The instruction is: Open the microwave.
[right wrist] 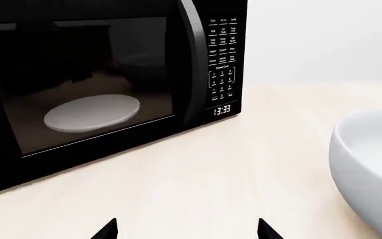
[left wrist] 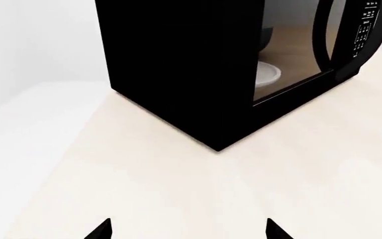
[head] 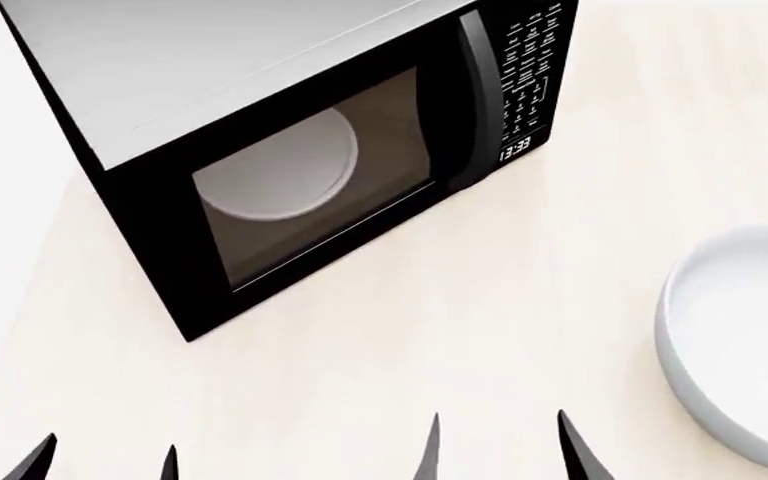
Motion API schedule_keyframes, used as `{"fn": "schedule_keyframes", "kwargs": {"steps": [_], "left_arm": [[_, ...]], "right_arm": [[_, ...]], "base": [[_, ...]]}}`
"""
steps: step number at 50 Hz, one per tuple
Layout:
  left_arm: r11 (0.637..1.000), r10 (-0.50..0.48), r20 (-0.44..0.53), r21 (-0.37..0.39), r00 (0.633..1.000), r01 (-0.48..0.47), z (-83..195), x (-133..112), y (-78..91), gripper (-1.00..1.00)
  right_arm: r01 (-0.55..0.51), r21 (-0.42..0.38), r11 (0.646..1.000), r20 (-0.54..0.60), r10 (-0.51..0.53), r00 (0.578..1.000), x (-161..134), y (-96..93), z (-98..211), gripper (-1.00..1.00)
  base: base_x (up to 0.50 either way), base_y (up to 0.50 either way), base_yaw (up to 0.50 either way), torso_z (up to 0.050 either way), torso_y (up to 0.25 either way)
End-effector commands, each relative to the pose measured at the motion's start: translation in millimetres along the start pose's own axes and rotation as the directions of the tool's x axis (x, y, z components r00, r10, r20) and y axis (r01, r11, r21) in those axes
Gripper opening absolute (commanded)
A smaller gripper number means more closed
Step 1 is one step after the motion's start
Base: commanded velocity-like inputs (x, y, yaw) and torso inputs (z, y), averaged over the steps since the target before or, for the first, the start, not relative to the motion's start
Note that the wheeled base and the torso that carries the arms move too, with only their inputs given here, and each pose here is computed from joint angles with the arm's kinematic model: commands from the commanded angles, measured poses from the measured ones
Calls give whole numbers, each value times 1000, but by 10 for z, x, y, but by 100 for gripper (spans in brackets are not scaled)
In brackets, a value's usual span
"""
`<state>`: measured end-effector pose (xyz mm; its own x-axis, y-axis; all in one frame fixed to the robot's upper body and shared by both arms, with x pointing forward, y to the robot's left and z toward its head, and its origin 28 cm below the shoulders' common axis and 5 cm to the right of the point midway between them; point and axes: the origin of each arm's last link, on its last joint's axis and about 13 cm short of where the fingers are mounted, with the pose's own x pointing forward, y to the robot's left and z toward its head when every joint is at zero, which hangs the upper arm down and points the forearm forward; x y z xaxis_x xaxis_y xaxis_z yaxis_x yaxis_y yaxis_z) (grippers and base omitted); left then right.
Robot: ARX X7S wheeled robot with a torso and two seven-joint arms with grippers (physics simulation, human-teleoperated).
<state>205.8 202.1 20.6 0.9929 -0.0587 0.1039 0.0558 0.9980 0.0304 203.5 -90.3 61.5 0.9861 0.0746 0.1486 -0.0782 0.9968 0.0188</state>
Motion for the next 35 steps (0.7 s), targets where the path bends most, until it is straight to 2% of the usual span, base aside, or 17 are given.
{"fn": "schedule_keyframes", "kwargs": {"steps": [1,16,35], "left_arm": [[1000,15,-20,14,1000,-15,-35,-2,11,100],[1000,16,-20,16,1000,-16,-32,-5,12,100],[1000,21,-22,14,1000,-20,-29,-9,18,100]], "right_arm": [[-27,-8,1000,15,27,1000,85,10,313,100],[-49,-73,996,7,49,999,464,-74,731,100],[-60,-139,988,-30,56,998,883,-136,990,100]], "base": [[0,0,0,0,0],[0,0,0,0,0],[0,0,0,0,0]]}}
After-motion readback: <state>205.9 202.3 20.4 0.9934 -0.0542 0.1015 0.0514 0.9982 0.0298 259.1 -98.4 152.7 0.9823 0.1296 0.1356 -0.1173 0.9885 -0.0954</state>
